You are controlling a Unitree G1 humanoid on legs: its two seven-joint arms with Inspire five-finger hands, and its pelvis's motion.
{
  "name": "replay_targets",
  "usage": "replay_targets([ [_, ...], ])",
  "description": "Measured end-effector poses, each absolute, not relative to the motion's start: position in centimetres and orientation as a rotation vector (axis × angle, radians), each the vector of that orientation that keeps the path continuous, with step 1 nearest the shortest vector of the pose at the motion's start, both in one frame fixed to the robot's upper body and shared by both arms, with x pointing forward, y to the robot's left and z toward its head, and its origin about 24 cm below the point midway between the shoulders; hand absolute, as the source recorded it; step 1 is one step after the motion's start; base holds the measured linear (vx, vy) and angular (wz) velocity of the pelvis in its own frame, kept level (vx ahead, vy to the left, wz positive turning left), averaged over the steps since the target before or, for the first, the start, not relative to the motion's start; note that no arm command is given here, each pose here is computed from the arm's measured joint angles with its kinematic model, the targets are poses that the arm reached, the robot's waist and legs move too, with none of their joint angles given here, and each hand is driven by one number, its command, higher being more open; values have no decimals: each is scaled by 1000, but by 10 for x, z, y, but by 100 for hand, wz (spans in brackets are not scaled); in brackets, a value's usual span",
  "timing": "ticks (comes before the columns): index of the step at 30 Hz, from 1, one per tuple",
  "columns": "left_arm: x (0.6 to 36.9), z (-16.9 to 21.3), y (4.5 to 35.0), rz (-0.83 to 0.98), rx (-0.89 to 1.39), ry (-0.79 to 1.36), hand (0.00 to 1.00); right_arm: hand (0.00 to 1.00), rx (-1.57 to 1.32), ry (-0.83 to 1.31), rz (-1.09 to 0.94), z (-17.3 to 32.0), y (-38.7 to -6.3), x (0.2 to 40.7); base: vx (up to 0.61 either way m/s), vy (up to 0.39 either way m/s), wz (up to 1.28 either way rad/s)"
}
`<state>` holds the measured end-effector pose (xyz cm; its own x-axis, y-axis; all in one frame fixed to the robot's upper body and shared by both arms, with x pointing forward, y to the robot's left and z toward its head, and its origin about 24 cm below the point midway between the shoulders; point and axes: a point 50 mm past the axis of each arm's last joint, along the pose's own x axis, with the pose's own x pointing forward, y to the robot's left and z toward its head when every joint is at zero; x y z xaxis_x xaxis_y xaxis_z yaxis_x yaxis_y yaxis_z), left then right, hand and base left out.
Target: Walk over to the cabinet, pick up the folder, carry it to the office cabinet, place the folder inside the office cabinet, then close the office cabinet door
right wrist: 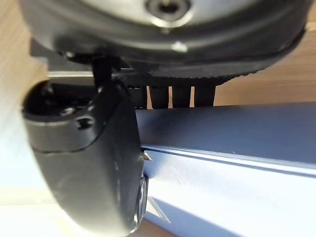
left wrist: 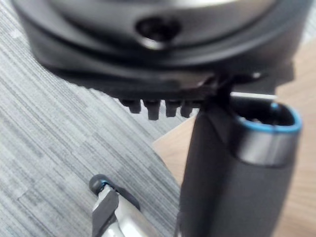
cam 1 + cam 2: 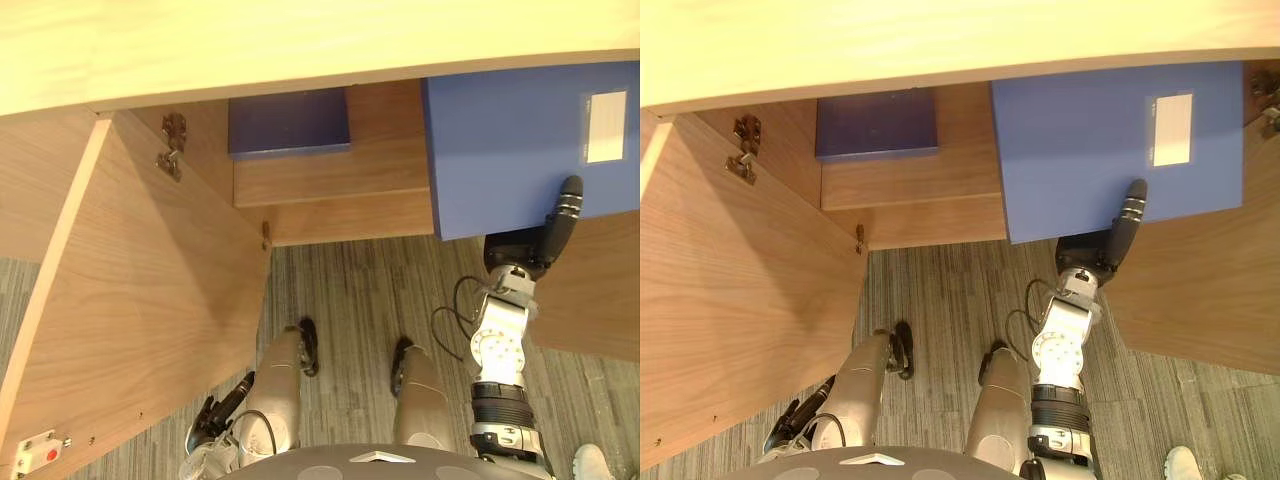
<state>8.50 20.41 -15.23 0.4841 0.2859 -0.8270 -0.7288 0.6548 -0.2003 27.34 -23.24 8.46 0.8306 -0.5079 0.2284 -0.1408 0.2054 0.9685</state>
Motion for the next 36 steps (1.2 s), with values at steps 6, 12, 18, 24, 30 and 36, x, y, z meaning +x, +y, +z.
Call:
replay_targets([
  [6,104,-147,204,625,-574,810,100,0,1347,-640,-211,110,-234,286,-45,1,8],
  [12,114,-144,202,596,-570,788,100,0,1372,-646,-182,125,-229,302,-63,-37,9],
  [18,123,-139,201,537,-546,764,100,0,1282,-610,-110,185,-232,356,-103,-44,2],
  [24,130,-137,197,505,-548,755,100,0,1228,-469,-112,219,-232,391,-53,-50,5],
  [30,133,-135,194,480,-556,748,100,0,1165,-410,-158,246,-245,401,-25,-39,13],
  [36,137,-133,191,456,-554,736,100,0,1193,-536,-211,302,-280,391,-132,-44,11],
])
